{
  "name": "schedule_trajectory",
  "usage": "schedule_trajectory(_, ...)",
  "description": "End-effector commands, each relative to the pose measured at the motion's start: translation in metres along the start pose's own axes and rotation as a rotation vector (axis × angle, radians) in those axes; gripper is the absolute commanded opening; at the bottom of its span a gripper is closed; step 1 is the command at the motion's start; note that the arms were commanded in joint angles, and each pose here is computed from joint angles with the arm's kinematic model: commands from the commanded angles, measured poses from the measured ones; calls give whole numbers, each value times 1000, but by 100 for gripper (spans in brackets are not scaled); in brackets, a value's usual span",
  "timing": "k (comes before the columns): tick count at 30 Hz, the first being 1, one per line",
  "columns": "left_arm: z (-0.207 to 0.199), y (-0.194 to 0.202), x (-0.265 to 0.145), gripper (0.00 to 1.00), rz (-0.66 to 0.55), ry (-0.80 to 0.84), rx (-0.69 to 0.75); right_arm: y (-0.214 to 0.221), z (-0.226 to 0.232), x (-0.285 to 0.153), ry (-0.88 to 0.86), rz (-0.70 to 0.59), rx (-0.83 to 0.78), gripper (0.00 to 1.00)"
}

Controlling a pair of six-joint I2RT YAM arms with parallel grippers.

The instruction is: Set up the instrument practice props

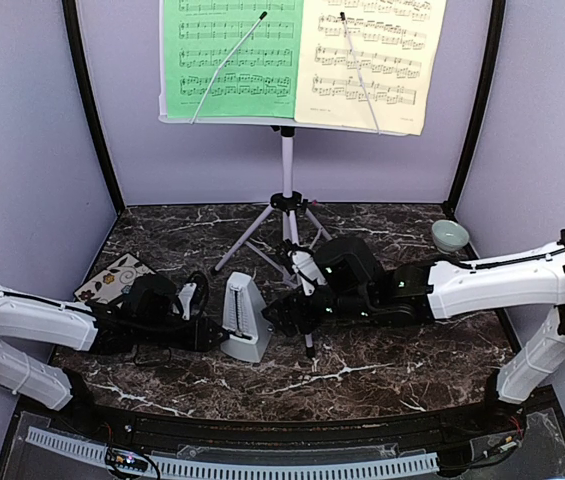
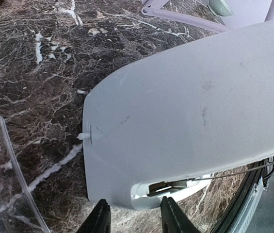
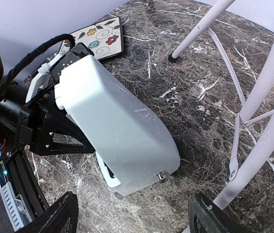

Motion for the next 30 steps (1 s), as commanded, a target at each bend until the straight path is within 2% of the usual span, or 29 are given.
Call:
schedule_trajectory(1,-11,-9,9,37,-24,52,16,-5,2,-10,-11,-52,25,79)
schedule_trajectory(9,-32,-15,22,35,-23,113,60,-3,-1,-11,1,-62,39,80)
schedule_trajectory(13,-34,-14,15,36,-48,110,59,-6,2,-6,7,-74,38,80)
schedule_trajectory(23,-19,-9,-24,54,-156,-30,53,-11,15,13,11,-89,15,79)
schedule_trajectory(30,-16,-9,-31,55,-182,-62,39,-14,22,25,10,-88,8,77)
Point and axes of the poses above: each gripper's point midway between its finger pads, its own x axis out along the fingers, its own z axis along the line the jaws close on, y = z × x, the point moved 9 cm from there along -x, back along the fingers, and after that the axes turned 14 degrees about x, right-handed, at the moved point
